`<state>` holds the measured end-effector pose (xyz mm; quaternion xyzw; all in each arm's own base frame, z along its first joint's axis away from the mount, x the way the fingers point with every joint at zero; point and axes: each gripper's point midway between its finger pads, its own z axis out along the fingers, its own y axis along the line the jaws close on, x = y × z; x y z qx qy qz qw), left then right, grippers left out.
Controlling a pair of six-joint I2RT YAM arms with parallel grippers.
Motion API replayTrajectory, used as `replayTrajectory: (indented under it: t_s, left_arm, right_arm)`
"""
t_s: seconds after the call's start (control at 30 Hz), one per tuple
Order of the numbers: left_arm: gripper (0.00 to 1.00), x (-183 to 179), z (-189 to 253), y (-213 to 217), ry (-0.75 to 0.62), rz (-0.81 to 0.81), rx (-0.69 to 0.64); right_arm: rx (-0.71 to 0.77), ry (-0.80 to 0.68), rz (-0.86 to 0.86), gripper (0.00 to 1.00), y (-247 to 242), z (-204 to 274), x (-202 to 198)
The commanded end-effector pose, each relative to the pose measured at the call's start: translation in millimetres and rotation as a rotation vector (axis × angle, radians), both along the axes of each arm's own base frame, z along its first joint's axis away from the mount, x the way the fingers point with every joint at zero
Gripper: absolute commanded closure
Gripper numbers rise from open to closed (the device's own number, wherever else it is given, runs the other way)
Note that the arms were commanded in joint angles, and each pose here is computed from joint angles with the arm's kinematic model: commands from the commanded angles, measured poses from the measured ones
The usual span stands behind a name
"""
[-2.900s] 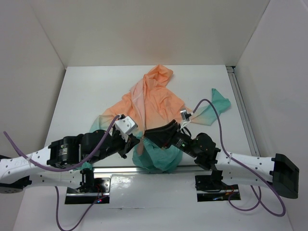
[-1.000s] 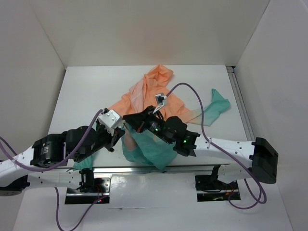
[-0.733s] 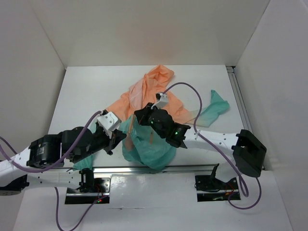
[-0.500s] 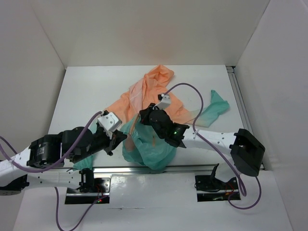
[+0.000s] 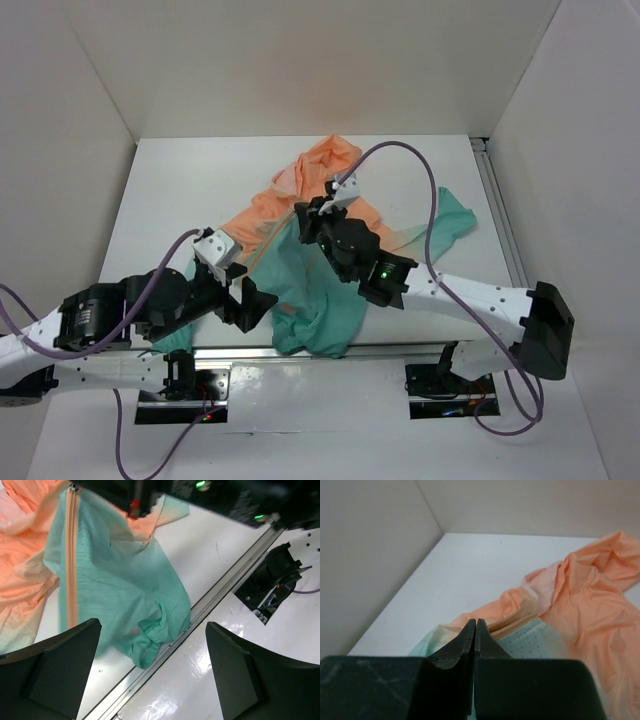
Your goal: Zip up the jacket
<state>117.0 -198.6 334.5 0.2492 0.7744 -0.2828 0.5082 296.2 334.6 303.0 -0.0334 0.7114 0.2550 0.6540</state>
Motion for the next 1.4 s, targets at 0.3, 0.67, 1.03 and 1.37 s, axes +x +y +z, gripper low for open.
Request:
replayTrajectory:
  t_s: [0.3,0.67,1.03,1.37]
  left_arm:
    - [0.0,15.4,-13.7,-33.5,-0.085,0.005,-0.006]
    - [0.0,36.0,-10.0,-14.9,-0.177,0.125,0.036]
    - [0.0,18.8,21.9,-21.9,-0.263,-0.05,-0.003]
    - [0.0,-0.6,39.7,-61.5,-0.378,-0.25,-0.102]
  right_arm:
    - [0.067,-0.201,0.161,1.0,1.5,107.3,-89.6]
    - [0.147,-0.218,0.308,1.0,-18.9,134.6,-136.0]
    - [0.162,-0.221,0.377,1.0,-46.1,149.9,-152.0]
    - [0.17,-0.213,0.468,1.0,-37.5,152.9,-165.4]
